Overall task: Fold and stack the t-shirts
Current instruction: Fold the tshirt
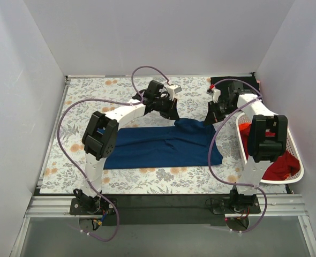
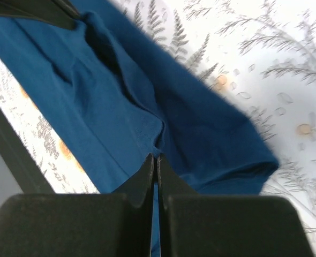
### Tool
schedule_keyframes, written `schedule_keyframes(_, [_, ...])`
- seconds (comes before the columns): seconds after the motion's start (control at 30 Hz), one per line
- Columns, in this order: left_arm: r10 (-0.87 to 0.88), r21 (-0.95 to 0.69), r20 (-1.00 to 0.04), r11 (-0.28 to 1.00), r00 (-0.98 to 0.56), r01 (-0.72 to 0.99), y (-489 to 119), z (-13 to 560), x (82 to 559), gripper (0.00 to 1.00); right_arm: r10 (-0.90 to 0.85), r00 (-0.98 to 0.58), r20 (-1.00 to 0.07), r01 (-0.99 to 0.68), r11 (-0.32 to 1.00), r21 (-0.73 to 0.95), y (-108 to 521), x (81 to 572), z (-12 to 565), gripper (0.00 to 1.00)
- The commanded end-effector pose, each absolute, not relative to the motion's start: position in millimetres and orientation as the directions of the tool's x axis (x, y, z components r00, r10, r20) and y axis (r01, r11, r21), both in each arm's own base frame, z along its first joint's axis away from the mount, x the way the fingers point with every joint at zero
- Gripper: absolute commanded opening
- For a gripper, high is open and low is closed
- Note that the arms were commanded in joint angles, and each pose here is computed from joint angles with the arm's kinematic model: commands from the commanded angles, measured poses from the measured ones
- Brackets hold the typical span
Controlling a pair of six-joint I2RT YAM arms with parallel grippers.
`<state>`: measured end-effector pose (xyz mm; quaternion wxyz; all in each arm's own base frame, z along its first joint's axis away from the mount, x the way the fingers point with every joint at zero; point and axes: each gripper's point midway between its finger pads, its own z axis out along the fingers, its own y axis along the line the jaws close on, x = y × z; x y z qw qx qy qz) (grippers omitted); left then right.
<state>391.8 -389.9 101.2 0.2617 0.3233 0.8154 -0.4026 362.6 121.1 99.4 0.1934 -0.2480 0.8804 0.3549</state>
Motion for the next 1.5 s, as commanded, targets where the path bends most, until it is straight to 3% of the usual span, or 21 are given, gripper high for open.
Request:
schedule_keyframes(0.0, [0.289,-0.462,-0.762,0.384,-0.579,0.8,-389,154,371,0.0,-0.315,-0.779,-0.543,-0.613,0.564,0.553,130,342,108,0.01])
schedule_keyframes(0.47, [0.368,-0.482,-0.746,0.277,-0.555,0.831,-355,151,277,0.0,-0.407,-0.731,-0.548,-0.681,0.49,0.544,132,267,101,0.01])
schedule_keyframes(0.97, [0.455,-0.515,-0.642,0.34,-0.617,0.787,-335,91,230,0.0,-0.539,-0.698,-0.472,-0.713,0.453,0.536,131,206,72,0.01])
schedule_keyframes(1.47, [0.435,-0.488,-0.663,0.366,-0.609,0.793,-347,106,261,0.0,-0.525,-0.685,-0.505,-0.728,0.469,0.5,135,255,87,0.01])
